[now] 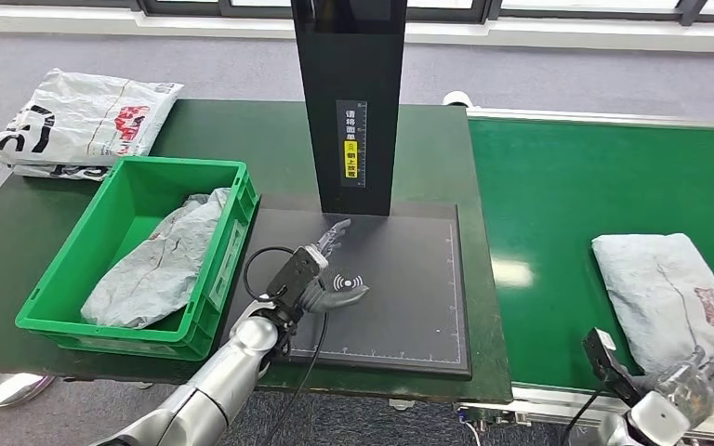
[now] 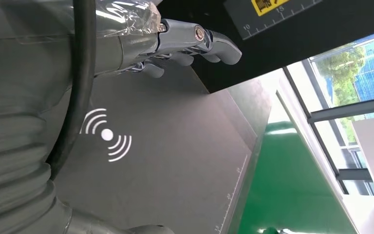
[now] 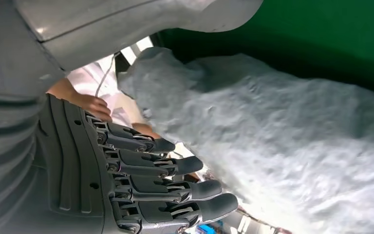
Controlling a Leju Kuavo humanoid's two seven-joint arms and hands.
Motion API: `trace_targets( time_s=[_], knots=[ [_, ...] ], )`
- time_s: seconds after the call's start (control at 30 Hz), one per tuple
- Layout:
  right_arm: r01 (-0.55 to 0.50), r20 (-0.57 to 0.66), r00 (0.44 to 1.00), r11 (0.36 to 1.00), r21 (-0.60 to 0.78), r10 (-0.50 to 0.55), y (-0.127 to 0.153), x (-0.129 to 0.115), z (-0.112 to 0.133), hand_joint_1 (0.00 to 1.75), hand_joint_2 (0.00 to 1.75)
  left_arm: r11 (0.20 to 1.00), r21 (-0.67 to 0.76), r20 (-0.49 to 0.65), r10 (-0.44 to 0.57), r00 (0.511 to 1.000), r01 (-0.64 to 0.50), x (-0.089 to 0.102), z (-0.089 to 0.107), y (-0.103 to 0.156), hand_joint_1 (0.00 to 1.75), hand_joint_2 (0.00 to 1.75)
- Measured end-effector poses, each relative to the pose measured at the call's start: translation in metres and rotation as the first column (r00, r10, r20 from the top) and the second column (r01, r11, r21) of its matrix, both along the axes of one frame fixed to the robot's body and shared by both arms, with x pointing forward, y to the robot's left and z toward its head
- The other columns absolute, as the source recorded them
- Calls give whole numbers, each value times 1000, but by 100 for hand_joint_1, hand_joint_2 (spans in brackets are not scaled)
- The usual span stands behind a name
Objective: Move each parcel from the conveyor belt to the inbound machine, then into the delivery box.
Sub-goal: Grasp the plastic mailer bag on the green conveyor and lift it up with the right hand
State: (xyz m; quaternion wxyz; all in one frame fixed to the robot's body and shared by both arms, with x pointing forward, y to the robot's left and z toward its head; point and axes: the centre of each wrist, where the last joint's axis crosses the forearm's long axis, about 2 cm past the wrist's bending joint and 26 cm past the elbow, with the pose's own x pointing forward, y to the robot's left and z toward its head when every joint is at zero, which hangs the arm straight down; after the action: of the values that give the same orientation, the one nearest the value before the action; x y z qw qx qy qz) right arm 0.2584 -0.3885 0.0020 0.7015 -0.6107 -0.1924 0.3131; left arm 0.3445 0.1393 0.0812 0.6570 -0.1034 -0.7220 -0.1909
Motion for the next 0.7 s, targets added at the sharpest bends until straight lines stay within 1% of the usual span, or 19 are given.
trace_targets(
  time_s=[0.03,0.13,0.17,0.27,0.37,0.7],
  knots=[
    [-3,-8,1000,1000,-4,3,1,1,-1,26,175,1000,0,0,4,1000,-4,0,0,1,0,175],
    [-19,-34,999,1000,-5,19,2,5,-2,157,175,1000,0,-2,15,1000,-15,-2,-2,4,0,175],
    [-29,-51,998,1000,9,29,2,6,-2,175,175,1000,0,-4,18,1000,-18,-2,-3,4,0,175],
    [-65,-115,990,993,101,76,3,9,-5,175,175,1000,0,-8,24,1000,-24,-3,-4,6,0,175],
    [-94,-141,983,980,175,120,5,13,-6,175,175,1000,-1,-9,27,1000,-27,-3,-5,8,0,175],
    [-105,-148,980,974,201,136,5,22,-4,175,175,999,2,-12,39,999,-39,-4,-7,12,0,175]
  ],
)
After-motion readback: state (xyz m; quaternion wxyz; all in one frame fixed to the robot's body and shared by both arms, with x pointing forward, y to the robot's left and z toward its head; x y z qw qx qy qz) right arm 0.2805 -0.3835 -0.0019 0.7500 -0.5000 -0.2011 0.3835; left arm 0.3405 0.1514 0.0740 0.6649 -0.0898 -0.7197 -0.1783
